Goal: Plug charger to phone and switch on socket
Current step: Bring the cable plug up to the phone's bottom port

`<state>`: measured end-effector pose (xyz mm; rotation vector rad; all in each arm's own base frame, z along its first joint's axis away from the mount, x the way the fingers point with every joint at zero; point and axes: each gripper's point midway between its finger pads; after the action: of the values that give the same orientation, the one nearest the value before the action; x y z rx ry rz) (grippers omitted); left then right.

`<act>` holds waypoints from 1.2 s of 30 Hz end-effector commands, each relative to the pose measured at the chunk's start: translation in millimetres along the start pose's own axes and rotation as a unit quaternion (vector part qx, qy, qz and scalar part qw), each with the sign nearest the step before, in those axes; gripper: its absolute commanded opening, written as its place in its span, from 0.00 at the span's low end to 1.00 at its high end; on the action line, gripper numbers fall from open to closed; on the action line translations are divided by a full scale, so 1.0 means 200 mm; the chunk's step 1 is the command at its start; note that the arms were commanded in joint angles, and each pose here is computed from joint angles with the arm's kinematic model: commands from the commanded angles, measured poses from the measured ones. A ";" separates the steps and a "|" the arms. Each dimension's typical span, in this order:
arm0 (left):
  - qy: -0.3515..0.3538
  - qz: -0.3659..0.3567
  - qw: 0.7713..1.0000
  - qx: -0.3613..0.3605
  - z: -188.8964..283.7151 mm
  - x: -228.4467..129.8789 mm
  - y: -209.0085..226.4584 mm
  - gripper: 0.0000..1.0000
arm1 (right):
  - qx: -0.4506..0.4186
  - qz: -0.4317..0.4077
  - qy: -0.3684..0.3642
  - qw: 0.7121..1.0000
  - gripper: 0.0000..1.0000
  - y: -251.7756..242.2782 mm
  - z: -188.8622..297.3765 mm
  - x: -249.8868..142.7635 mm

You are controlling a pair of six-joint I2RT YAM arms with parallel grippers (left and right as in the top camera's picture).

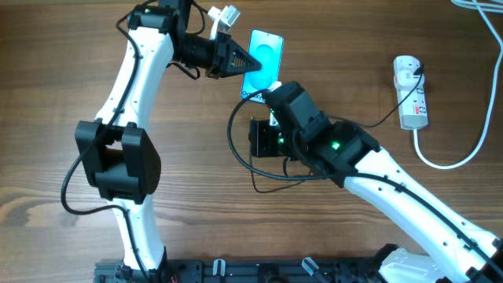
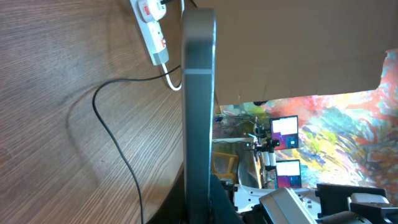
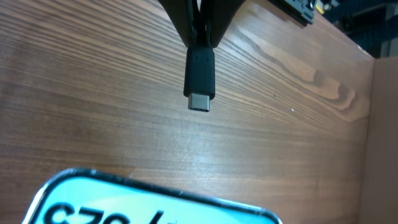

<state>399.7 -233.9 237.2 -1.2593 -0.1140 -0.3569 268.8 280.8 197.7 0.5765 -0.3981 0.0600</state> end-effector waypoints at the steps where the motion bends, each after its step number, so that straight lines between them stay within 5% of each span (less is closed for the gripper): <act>1: -0.012 -0.034 0.999 -0.016 0.04 0.02 -0.11 0.04 | -0.004 -0.006 -0.026 1.000 0.04 0.01 0.02 0.06; 36: 0.004 -0.049 0.998 0.031 -0.02 0.01 -0.05 0.04 | -0.017 -0.015 -0.038 0.999 0.05 -0.04 -0.04 0.13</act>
<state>400.6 -237.8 224.7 -1.1798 -0.1244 -0.3845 289.9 276.0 193.8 0.5527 -0.4489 0.0208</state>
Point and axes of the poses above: each gripper's point midway between its finger pads, its own z axis back along the fingers, its own y axis along the line the jaws close on, x = y × z, and after that the axes turned 2 degrees about -z, right-handed
